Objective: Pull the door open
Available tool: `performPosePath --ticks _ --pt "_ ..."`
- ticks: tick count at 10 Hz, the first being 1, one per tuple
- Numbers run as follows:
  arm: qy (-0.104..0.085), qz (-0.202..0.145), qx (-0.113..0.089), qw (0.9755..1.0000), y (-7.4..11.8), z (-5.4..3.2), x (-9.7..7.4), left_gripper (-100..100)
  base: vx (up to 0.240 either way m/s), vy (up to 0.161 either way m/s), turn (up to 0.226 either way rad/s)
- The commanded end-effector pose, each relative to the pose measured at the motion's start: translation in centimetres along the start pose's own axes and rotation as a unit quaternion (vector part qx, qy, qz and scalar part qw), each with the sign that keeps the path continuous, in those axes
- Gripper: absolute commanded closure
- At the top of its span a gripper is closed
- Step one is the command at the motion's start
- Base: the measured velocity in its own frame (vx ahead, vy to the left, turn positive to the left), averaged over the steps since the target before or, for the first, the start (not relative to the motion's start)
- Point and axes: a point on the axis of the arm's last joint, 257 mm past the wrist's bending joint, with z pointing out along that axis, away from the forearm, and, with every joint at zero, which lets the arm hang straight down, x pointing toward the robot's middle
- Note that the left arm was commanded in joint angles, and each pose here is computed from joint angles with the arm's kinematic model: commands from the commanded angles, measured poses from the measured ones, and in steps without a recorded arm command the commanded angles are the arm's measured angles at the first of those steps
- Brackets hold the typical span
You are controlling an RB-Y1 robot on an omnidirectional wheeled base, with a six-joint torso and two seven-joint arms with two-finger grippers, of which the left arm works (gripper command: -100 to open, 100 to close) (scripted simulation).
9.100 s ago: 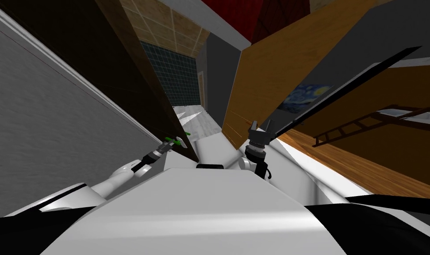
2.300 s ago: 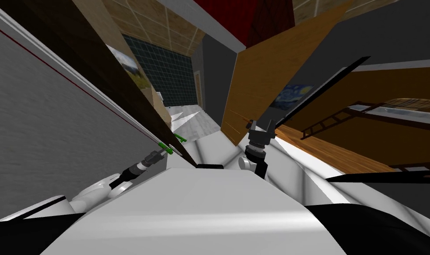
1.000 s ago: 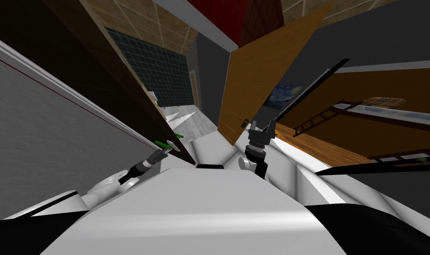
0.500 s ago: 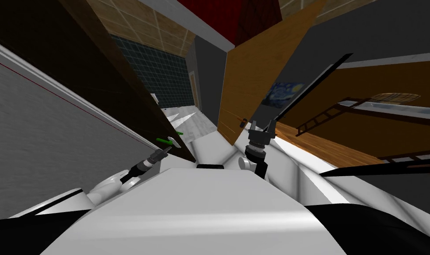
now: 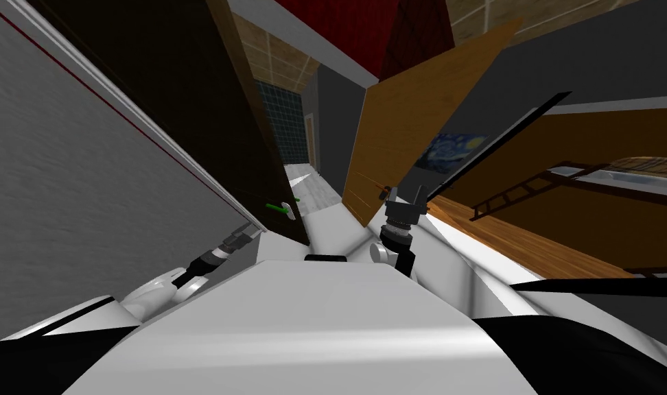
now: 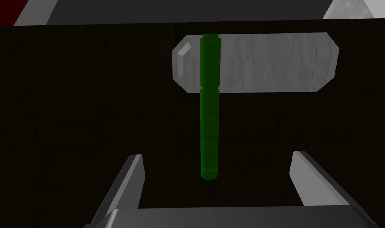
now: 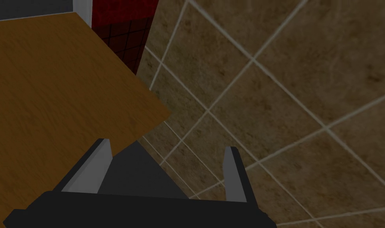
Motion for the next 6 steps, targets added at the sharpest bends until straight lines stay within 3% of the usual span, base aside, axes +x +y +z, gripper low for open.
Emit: performPosePath --ticks 1,5,6 --pt "-0.009 0.000 0.001 1.0000 0.0 0.64 -0.5 -100 0.115 -0.028 -0.129" --pt "-0.027 -0.002 0.003 0.9996 0.0 1.96 -1.6 -100 0.230 -0.051 -0.097" --pt "-0.023 -0.001 0.003 0.9997 0.0 1.77 -1.4 -100 0.126 -0.013 -0.028"
